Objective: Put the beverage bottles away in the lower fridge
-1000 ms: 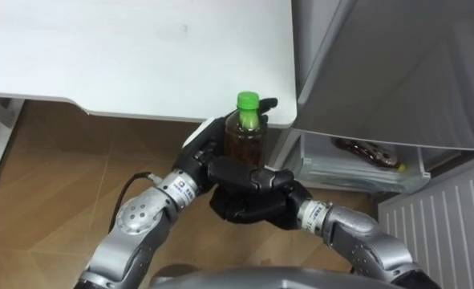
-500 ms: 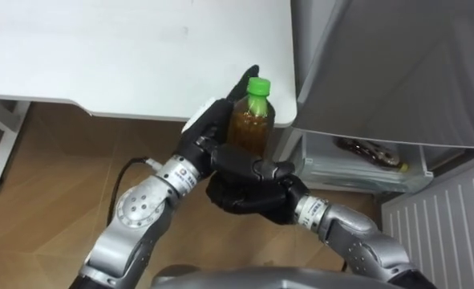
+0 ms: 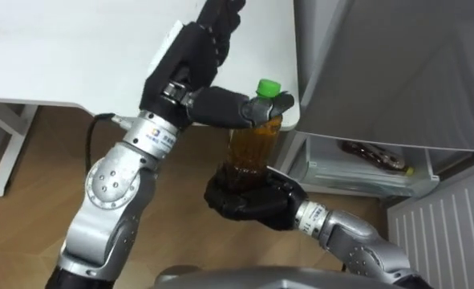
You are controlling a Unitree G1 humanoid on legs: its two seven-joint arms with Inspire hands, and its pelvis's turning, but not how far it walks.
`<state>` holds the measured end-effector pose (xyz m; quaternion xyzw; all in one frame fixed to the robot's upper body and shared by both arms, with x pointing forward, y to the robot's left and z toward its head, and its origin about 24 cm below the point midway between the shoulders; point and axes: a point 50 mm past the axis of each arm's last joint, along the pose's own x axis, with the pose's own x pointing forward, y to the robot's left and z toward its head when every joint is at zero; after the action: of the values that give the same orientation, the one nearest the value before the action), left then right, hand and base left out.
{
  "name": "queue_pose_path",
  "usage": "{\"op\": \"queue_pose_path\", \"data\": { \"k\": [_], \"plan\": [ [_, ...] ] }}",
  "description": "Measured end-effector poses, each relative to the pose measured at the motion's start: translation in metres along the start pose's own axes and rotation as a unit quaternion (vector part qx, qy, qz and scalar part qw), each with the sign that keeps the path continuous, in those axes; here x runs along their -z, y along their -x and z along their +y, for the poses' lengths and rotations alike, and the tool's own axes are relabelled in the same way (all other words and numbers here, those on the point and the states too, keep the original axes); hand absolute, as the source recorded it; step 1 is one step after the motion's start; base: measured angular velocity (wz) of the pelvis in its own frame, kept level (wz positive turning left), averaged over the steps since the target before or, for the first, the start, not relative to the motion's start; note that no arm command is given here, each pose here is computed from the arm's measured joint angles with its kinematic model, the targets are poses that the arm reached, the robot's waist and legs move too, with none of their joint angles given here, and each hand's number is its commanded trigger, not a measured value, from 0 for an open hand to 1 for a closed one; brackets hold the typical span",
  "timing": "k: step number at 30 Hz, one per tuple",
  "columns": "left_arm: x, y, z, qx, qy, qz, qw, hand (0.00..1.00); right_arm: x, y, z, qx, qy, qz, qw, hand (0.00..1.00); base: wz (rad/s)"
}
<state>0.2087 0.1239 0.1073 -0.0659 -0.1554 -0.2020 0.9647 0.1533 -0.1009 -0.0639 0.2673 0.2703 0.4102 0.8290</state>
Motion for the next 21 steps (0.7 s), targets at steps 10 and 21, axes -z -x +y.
{"op": "queue_pose_path", "data": {
  "k": [10, 21],
  "plan": [
    [-0.015, 0.002, 0.022, -0.063, -0.023, -0.046, 0.997, 0.0, 0.005, 0.017, -0.005, -0.003, 0.009, 0.016, 1.0, 1.0, 0.0],
    [-0.039, 0.013, 0.056, -0.184, -0.071, -0.096, 0.976, 0.0, 0.006, 0.032, -0.014, 0.033, 0.016, 0.004, 0.999, 1.0, -0.01]
  ]
}}
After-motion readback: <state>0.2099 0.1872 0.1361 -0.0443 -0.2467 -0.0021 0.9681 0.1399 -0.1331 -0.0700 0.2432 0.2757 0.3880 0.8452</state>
